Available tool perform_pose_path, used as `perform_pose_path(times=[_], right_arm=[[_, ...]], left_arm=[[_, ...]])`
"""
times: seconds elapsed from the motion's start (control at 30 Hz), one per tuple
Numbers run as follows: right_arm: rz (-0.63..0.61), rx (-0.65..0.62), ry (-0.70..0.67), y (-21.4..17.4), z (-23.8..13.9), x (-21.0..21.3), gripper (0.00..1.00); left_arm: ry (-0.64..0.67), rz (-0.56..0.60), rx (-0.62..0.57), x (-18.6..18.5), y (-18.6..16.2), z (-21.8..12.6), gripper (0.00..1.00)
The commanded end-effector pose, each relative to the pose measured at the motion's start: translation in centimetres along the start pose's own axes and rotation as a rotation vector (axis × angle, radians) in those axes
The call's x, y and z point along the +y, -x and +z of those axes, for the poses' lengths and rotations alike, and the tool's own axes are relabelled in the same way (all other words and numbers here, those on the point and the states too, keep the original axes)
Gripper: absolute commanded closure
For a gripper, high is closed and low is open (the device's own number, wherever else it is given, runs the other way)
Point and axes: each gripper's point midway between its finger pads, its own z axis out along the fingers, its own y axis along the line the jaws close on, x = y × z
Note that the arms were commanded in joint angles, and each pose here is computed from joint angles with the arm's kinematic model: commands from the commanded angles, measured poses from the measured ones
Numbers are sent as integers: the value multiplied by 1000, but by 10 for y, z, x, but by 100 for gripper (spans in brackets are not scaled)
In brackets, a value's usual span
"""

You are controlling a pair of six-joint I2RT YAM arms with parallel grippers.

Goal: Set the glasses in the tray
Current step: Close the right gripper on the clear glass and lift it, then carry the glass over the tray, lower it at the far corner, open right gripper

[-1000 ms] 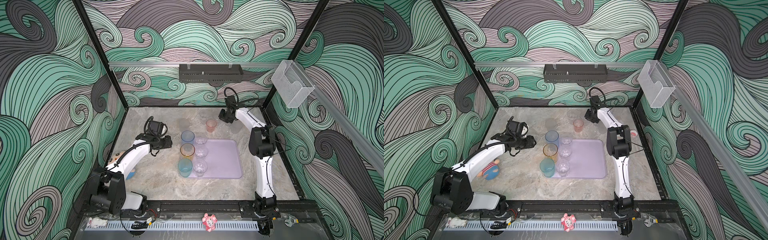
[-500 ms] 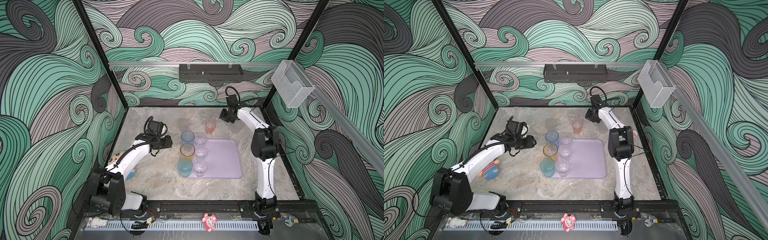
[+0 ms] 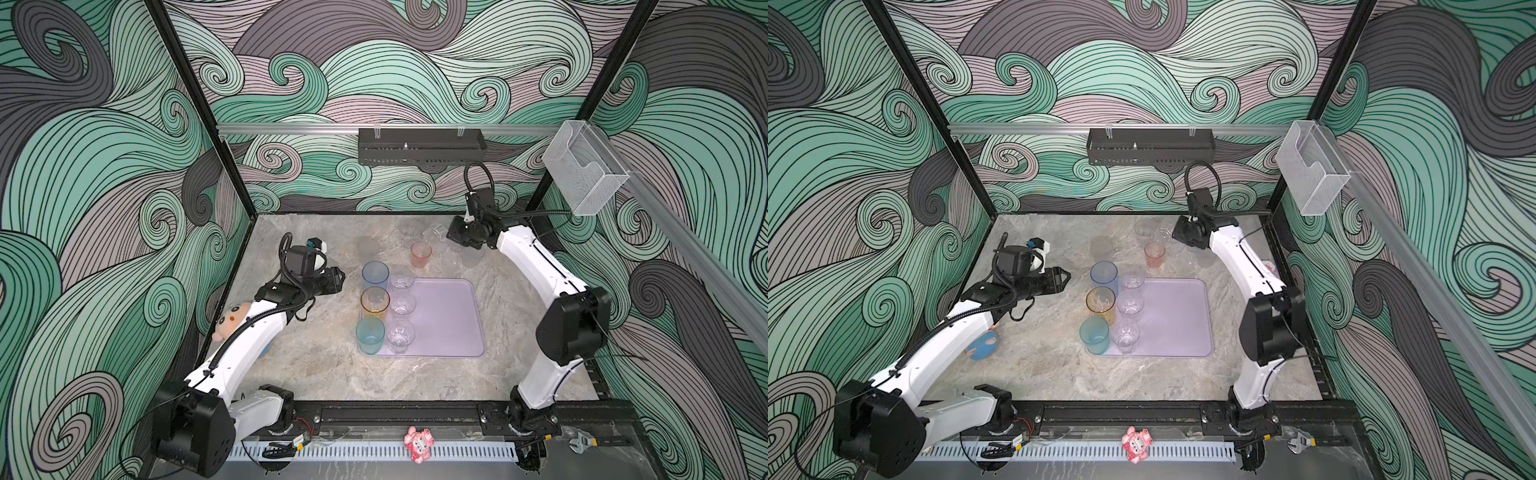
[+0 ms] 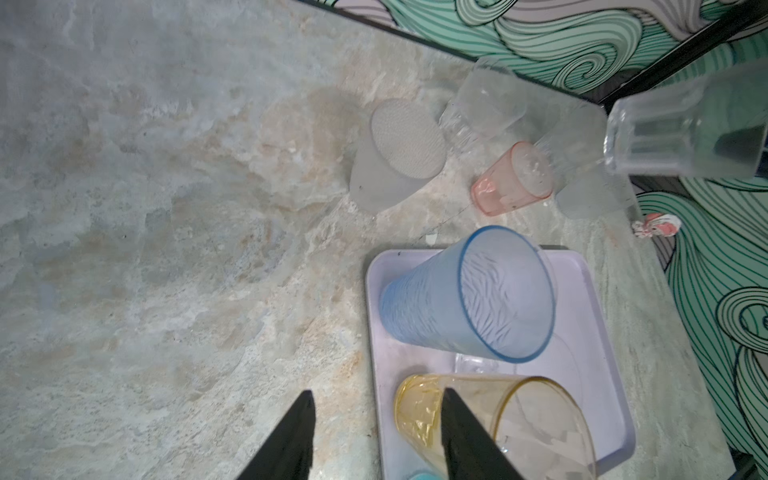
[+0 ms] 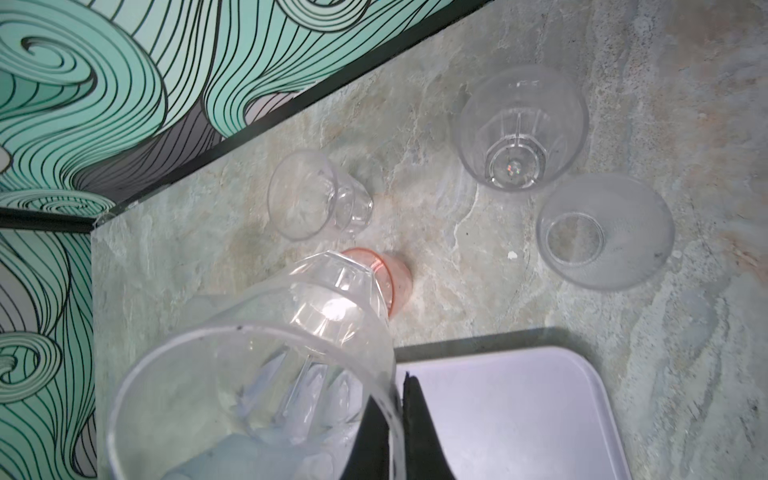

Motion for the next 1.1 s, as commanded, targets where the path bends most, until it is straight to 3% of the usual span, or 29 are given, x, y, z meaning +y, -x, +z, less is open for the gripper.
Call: perform_pose_path(times=[0.0, 0.2, 0.3, 0.6, 1.07], right_arm=[[-65, -23, 5, -19, -27, 4, 98], [-199, 58, -84, -72, -44, -18, 98], [-280, 112, -138, -93, -42, -26, 99], [-433, 197, -232, -115, -11, -22, 99], [-448, 247, -254, -117, 44, -19, 100]], left_arm=[[-101, 100, -92, -35, 18, -21, 48], [-143, 282, -172, -74, 7, -47, 47], [-153, 315, -157, -81, -7, -49, 46], [-188, 259, -99, -83, -38, -40, 46], [-136, 257, -67, -69, -50, -34, 46]])
